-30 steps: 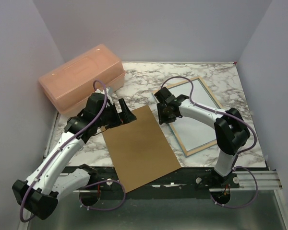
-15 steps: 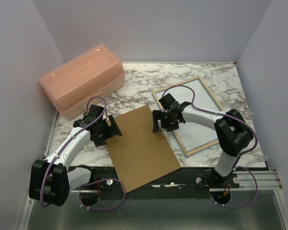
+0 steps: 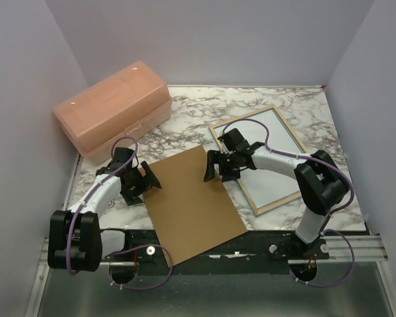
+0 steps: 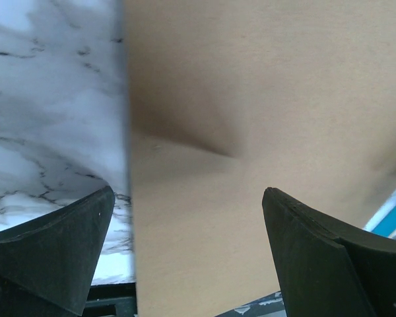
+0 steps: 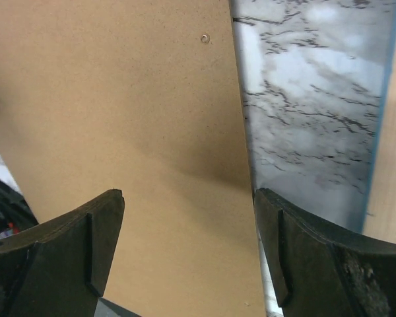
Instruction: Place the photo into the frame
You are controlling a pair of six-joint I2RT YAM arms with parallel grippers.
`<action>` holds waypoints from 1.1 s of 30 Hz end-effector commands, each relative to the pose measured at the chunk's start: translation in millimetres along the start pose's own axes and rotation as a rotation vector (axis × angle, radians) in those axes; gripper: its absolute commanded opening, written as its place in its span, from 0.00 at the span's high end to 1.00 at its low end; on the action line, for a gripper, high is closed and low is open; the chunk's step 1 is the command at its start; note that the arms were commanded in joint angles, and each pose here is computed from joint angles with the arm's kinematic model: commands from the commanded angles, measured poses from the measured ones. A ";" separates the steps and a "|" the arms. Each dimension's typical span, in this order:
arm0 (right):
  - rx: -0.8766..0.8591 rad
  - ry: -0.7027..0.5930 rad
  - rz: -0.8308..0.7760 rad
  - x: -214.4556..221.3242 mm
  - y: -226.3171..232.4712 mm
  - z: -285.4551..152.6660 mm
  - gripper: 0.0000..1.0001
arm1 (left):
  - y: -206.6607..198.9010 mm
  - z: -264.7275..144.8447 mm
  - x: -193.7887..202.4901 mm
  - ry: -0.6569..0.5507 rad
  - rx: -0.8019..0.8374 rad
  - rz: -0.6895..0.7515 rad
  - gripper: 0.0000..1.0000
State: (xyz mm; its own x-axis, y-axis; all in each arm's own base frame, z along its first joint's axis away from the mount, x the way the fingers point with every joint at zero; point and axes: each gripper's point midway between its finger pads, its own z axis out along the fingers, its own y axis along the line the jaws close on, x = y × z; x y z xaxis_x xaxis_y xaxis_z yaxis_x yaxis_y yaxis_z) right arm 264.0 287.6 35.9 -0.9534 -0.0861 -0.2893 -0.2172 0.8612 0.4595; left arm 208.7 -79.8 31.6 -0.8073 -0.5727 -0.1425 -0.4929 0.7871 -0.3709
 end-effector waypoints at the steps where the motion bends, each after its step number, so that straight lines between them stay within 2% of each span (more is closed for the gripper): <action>1: -0.084 0.092 0.049 24.3 7.0 11.1 0.12 | -10.2 12.4 0.8 0.017 0.084 0.052 0.03; 7: -0.159 0.090 0.052 22.7 23.7 -0.5 0.12 | -32.4 12.8 7.8 0.061 0.215 0.069 0.06; 16: -0.182 -0.007 0.037 7.3 36.0 -33.7 0.12 | -76.8 -14.2 10.9 0.049 0.354 0.149 0.08; 24: -0.172 -0.073 0.005 0.2 43.0 -70.0 0.12 | -113.5 -24.9 21.1 0.068 0.385 0.211 0.09; 29: -0.096 -0.116 0.007 5.1 26.4 -86.4 0.12 | -141.4 -25.3 32.3 0.095 0.401 0.270 0.09; 33: 0.026 -0.138 0.012 17.2 -8.5 -87.3 0.12 | -159.9 -20.1 44.3 0.130 0.395 0.307 0.09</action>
State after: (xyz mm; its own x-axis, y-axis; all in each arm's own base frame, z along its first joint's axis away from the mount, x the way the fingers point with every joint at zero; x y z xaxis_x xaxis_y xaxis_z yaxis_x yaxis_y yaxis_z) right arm 243.0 230.4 98.2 -0.9217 -0.0064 -0.3878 -0.1770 0.8967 0.4058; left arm 232.2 -162.4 60.8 -0.9223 -0.3263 -0.2073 -0.1969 0.8579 -0.4745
